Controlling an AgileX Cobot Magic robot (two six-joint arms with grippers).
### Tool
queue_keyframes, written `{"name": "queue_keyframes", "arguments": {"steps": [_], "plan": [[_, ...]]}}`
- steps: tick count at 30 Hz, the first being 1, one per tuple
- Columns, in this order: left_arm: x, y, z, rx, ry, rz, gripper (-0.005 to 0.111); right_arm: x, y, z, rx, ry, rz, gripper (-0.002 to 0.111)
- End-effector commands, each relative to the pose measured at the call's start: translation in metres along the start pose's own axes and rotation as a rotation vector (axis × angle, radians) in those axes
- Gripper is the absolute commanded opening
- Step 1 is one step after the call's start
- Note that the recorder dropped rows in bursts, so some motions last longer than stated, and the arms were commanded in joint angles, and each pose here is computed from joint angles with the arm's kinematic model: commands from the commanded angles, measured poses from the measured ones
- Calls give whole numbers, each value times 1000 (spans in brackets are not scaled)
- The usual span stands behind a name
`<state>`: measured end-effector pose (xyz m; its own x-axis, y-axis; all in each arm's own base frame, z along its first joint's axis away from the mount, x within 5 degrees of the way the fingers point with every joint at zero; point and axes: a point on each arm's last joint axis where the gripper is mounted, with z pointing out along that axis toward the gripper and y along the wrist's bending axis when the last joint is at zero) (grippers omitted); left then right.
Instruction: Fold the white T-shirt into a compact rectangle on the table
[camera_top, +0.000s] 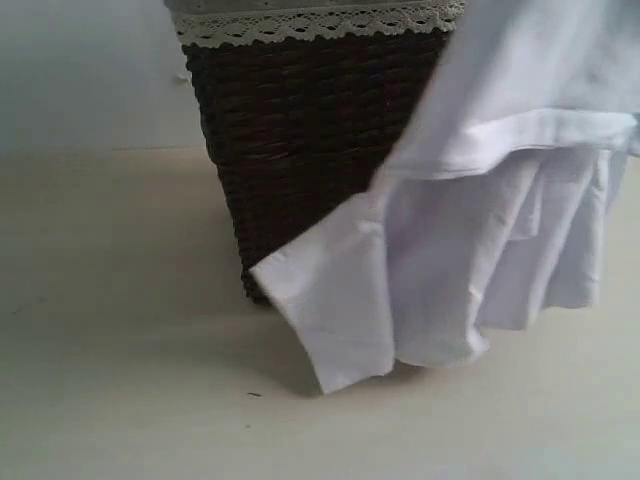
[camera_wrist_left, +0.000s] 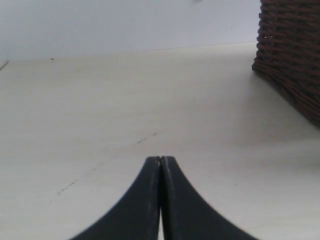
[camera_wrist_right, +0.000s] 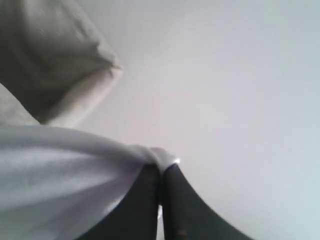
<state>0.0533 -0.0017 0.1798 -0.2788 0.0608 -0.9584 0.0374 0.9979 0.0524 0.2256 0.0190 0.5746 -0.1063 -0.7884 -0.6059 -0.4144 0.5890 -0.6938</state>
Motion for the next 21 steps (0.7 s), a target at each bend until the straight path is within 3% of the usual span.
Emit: {"name": "queue_keyframes", "arguments": {"steps": [1, 5, 8, 14, 18, 21], "plan": [[-1, 0, 0, 5, -13, -1, 0, 34, -29, -3, 139, 140, 3, 0], [-1, 0, 0, 5, -13, -1, 0, 71, -44, 1, 186, 288, 60, 0], [-1, 0, 0, 5, -13, -1, 0, 88, -29, 22, 74, 310, 115, 0], [-1, 0, 0, 5, -13, -1, 0, 141, 51, 86, -348, 304, 373, 0], [-1, 0, 0, 5, -13, -1, 0, 166, 103, 105, -548, 300, 551, 0], [-1, 0, 0, 5, -13, -1, 0, 171, 127, 114, -648, 237, 701, 0]]}}
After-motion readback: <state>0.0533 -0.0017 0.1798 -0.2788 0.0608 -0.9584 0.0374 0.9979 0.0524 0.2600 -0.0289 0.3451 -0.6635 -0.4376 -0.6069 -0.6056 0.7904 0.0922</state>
